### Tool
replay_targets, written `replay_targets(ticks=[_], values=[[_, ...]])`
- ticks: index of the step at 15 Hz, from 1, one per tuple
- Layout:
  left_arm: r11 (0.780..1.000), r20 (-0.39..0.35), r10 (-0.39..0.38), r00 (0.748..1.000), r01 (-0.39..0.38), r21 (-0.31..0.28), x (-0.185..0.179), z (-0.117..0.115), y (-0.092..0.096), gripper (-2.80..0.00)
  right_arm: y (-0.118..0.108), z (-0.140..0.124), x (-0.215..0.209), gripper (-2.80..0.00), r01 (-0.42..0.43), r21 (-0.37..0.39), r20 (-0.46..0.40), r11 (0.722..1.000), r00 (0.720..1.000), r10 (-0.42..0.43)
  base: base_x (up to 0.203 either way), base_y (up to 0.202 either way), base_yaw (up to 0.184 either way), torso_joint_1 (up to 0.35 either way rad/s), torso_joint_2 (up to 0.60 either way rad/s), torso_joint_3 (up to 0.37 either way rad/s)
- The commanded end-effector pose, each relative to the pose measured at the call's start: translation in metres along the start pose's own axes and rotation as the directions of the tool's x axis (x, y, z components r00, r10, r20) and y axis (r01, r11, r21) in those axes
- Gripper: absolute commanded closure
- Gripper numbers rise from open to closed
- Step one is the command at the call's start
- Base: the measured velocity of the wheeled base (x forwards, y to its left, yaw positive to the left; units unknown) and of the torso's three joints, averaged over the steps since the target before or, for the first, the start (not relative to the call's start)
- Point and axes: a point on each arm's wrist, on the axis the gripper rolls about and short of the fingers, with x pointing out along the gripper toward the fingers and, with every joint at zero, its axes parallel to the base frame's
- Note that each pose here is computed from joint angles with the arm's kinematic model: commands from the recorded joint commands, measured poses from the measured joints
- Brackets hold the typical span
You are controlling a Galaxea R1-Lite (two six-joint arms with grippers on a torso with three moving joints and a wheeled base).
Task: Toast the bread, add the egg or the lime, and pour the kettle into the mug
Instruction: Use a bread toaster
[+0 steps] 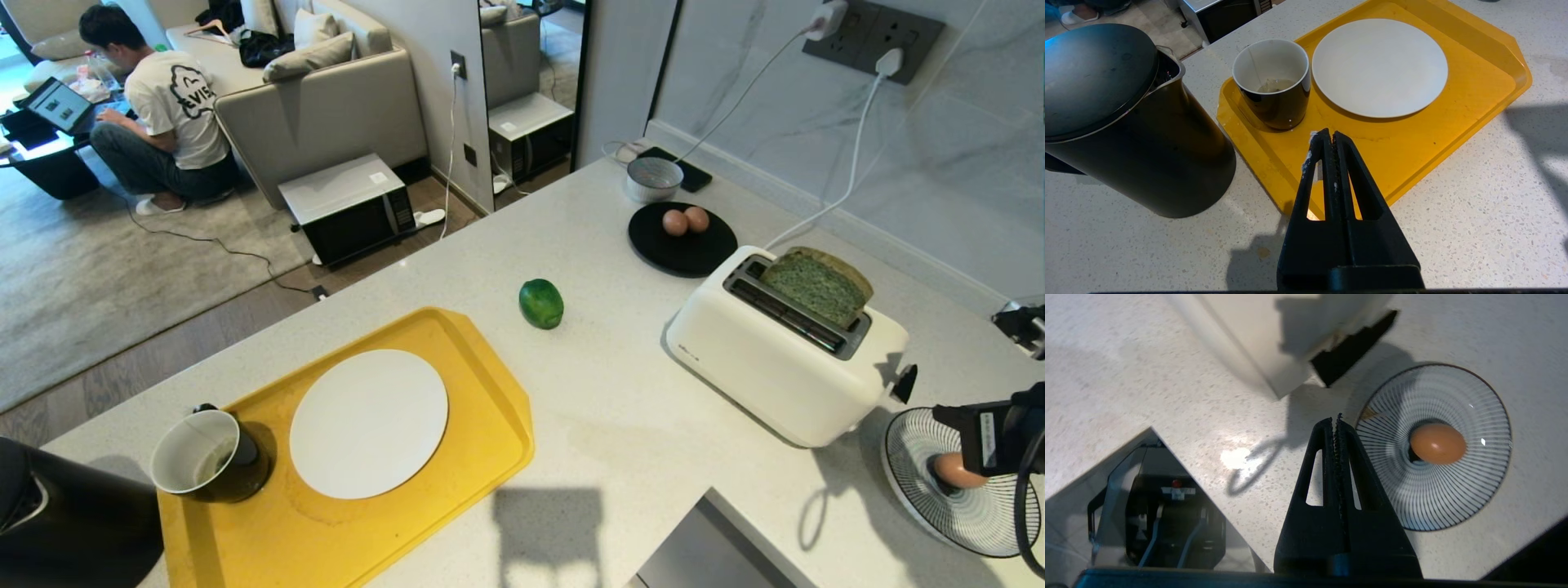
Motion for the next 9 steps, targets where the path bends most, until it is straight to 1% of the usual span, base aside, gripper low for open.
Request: replay_targets(ticks=[1,3,5,7,9], values=[[1.0,0.001,0.0,1.0,0.0,0.0,0.0,0.0,0.0,0.0,0.001,0.001,0.013,0.0,-0.032,-0.025,-0.017,0.999,0.999,0.032,0.0,0.0,0.0,0.0,0.0,0.0],[1.0,0.001,0.0,1.0,0.0,0.0,0.0,0.0,0.0,0.0,-0.001,0.012,0.023,0.0,-0.026,-0.036,0.042,0.999,0.999,0.028,0.0,0.0,0.0,0.0,0.0,0.0],[1.0,0.001,0.0,1.0,0.0,0.0,0.0,0.0,0.0,0.0,-0.003,0.022,0.031,0.0,-0.017,-0.05,0.072,0.999,0.997,0.021,0.0,0.0,0.0,0.0,0.0,0.0],[1.0,0.001,0.0,1.0,0.0,0.0,0.0,0.0,0.0,0.0,-0.008,0.027,0.037,0.0,0.003,-0.041,0.074,0.999,0.997,0.0,0.0,0.0,0.0,0.0,0.0,0.0],[1.0,0.001,0.0,1.0,0.0,0.0,0.0,0.0,0.0,0.0,-0.012,0.025,0.041,0.0,0.013,-0.032,0.058,0.999,0.998,-0.012,0.0,0.0,0.0,0.0,0.0,0.0]])
